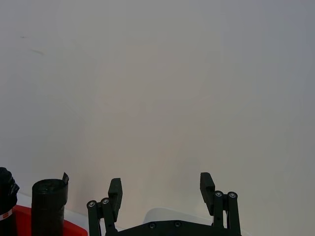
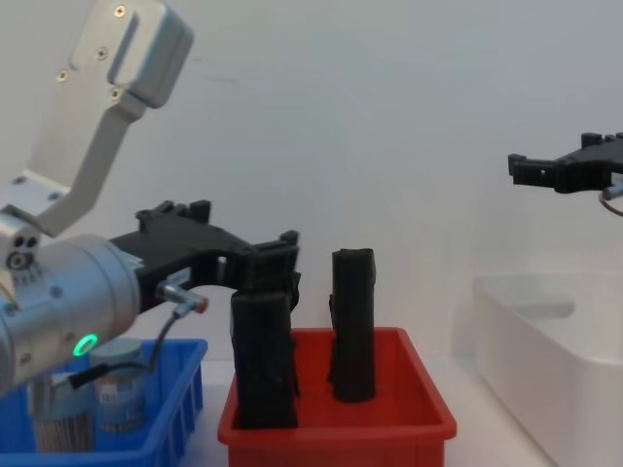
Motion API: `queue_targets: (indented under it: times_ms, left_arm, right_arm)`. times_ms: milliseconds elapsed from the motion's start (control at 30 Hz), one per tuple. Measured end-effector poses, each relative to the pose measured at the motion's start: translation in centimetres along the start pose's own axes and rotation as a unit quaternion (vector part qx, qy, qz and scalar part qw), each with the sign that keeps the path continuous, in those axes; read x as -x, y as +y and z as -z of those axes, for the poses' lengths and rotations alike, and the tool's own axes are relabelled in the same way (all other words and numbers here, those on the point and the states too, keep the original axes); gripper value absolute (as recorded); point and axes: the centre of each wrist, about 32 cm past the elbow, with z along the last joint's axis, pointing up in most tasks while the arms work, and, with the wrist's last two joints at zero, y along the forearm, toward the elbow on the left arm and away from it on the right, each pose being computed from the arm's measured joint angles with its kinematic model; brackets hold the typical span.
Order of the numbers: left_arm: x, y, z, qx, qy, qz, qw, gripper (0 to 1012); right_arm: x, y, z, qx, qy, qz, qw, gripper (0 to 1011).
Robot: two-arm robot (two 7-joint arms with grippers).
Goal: Pick the cotton swabs from the blue box and place them into the white box.
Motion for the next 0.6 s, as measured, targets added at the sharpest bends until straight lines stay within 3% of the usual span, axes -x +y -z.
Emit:
queue_targets:
  times_ms: [267,433,500,600]
  left_arm:
    - [-1.77,1.08,-0.26,-0.032,-0.006,-0.029,0.9991,999]
    - [-3.88,2.71,-0.24,-0.070,-0.006,-0.058,0.9958,1000]
    - [-4.43,3.20,-0.16,-0.080,-0.007,-0.065,0.9947,999]
    - [-5.67,4.25,0.04,-0.104,-0.005,-0.082,0.9912,1000]
  right_arm:
    - [0.0,0.0,0.0,0.000,0.000,0.000,1.0000,1001]
    - [0.0,0.0,0.0,0.001,0.000,0.000,1.0000,1001]
    - [0.0,0.0,0.0,0.001,0.000,0.000,1.0000,1001]
    - [0.0,0.0,0.0,0.001,0.000,0.000,1.0000,1001]
